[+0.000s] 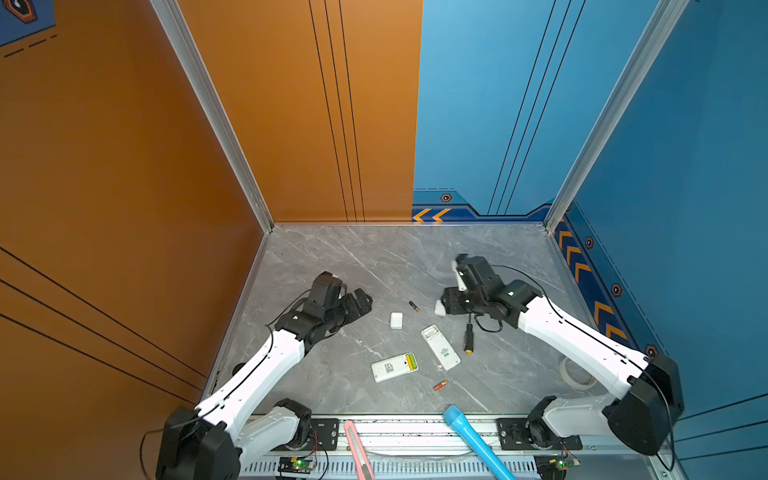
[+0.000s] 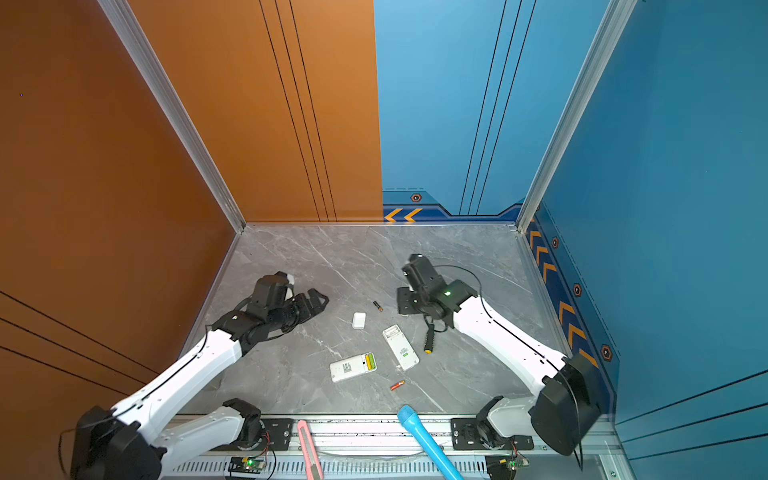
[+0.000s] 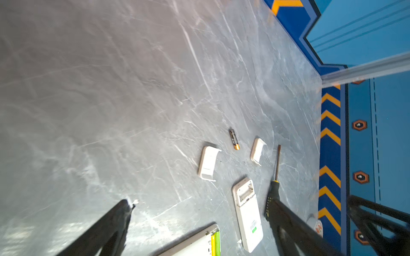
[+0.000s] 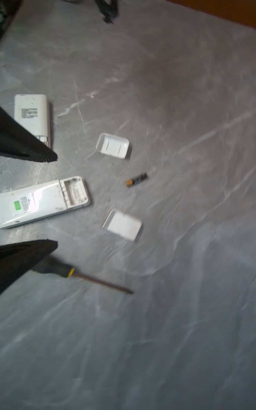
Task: Unload the batteries from the remote control
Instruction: 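Grasp the yellow-and-black screwdriver handle with the right gripper and lift it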
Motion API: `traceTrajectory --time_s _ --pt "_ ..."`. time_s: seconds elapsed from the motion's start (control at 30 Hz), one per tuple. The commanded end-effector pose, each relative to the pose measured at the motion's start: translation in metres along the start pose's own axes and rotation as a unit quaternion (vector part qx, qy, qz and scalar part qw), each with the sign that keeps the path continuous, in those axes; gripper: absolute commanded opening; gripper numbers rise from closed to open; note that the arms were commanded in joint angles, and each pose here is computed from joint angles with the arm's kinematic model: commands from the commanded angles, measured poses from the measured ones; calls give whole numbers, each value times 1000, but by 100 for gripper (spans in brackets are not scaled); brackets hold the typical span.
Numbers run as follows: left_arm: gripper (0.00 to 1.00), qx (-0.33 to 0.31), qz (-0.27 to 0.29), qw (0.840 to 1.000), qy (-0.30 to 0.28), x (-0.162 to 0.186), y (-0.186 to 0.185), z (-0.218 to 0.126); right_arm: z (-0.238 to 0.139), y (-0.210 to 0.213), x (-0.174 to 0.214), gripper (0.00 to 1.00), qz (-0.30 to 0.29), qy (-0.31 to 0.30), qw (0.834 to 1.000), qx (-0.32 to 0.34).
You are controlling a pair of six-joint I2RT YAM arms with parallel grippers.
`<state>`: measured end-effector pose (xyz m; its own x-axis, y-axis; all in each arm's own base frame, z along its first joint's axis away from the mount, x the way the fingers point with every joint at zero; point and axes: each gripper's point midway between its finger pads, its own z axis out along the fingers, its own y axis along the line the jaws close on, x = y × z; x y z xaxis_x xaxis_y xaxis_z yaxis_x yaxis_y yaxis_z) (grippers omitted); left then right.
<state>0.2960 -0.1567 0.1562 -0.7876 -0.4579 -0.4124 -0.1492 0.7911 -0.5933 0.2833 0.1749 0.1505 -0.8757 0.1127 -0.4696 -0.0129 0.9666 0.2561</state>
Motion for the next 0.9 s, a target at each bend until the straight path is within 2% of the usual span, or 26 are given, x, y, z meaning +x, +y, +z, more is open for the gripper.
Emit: traceTrajectory --time_s 0.0,0.2,0.37,0.53,0.87 --pt "98 56 27 998 14 0 -38 11 21 -49 47 51 178 59 979 74" --pt "100 86 44 995 38 9 -67 21 58 -80 59 50 211 86 969 95" --pt "98 87 43 994 46 14 -68 24 77 -79 56 47 195 92 973 87" --pt "97 84 44 994 48 16 -65 24 83 -67 50 47 185 95 976 64" --pt "94 79 38 995 50 17 -61 27 86 -61 62 47 162 118 977 74"
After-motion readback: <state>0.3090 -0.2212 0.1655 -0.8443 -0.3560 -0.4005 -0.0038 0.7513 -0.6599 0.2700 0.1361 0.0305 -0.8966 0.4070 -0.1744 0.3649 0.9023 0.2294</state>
